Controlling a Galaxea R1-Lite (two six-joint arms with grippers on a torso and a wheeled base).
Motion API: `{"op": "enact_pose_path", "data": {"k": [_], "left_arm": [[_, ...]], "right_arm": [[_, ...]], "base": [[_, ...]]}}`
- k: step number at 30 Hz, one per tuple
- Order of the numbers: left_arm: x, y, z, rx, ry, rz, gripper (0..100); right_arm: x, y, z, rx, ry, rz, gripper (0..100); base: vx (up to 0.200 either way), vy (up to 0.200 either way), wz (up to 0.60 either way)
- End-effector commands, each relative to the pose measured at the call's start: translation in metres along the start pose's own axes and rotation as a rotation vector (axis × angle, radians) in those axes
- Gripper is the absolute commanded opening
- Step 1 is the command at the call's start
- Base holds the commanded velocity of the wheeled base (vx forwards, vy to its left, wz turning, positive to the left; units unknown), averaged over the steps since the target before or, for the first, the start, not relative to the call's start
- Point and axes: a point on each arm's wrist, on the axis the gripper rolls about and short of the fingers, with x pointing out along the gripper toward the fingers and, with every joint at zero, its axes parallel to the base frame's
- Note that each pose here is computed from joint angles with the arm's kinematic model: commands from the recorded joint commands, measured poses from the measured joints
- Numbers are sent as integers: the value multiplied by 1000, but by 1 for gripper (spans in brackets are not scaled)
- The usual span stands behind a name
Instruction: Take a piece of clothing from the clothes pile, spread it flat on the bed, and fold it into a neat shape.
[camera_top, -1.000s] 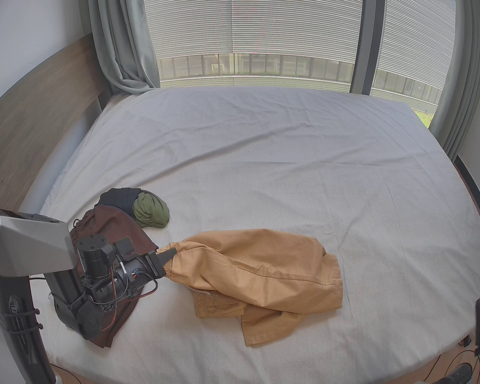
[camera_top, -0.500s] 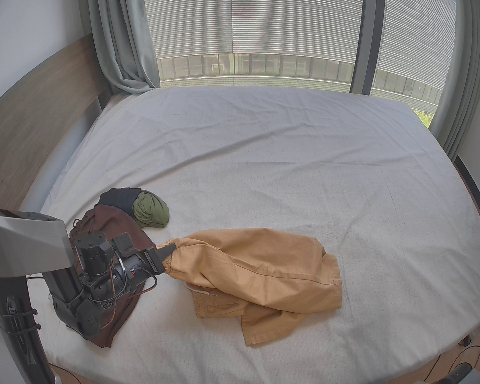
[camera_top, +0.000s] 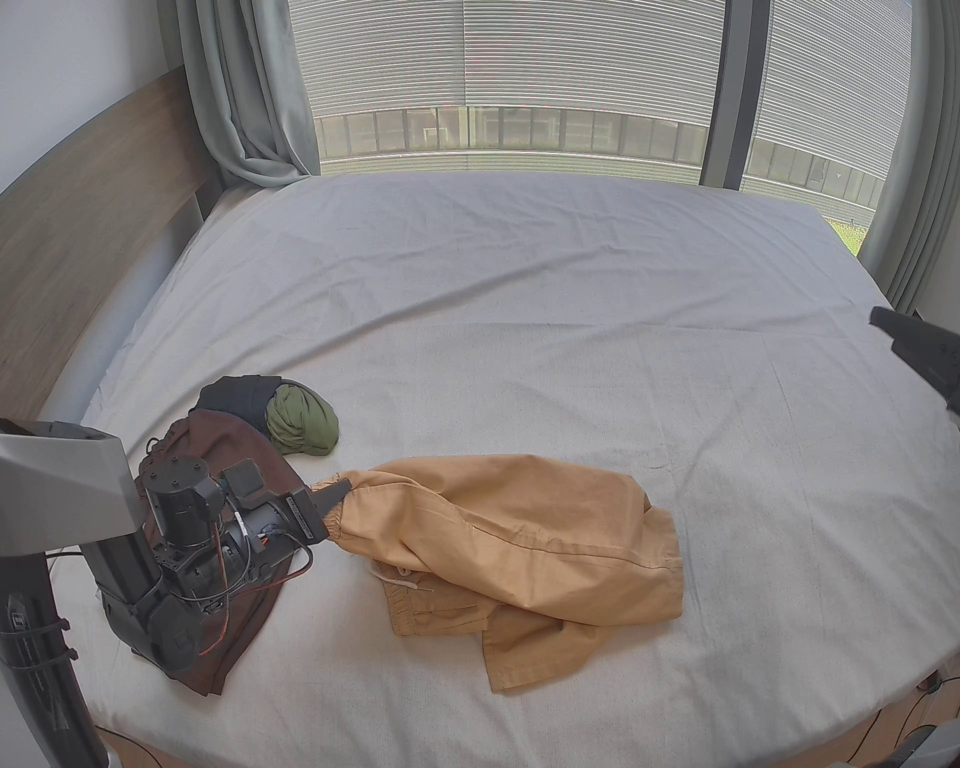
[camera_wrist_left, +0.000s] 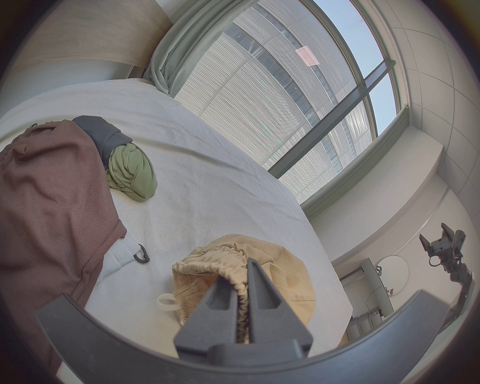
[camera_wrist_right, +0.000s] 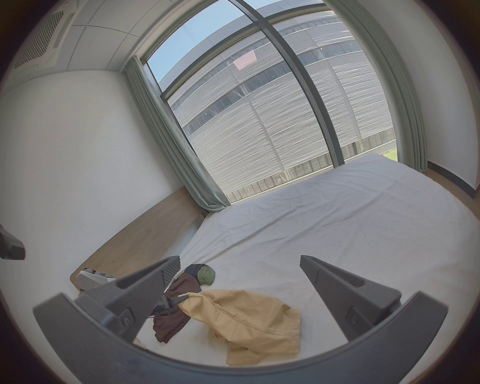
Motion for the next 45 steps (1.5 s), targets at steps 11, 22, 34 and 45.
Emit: {"op": "enact_pose_path", "data": {"k": [11,22,34,45], "left_arm": [[0,0,1,2,-8,-3,0],[0,1,0,-1,-3,3,0],[0,7,-1,-5,2,20,0],[0,9,0,-6,-3,24,0]], "right_arm": [[53,-33,-40,93,238,-47,100],[71,-46,-61,139,353,-46,100],[89,-68,-92,212,485,-24,100],[104,-87,-113,239,521,-51,100]], "base": [[0,0,0],[0,0,0],[0,0,0],[0,0,0]]}}
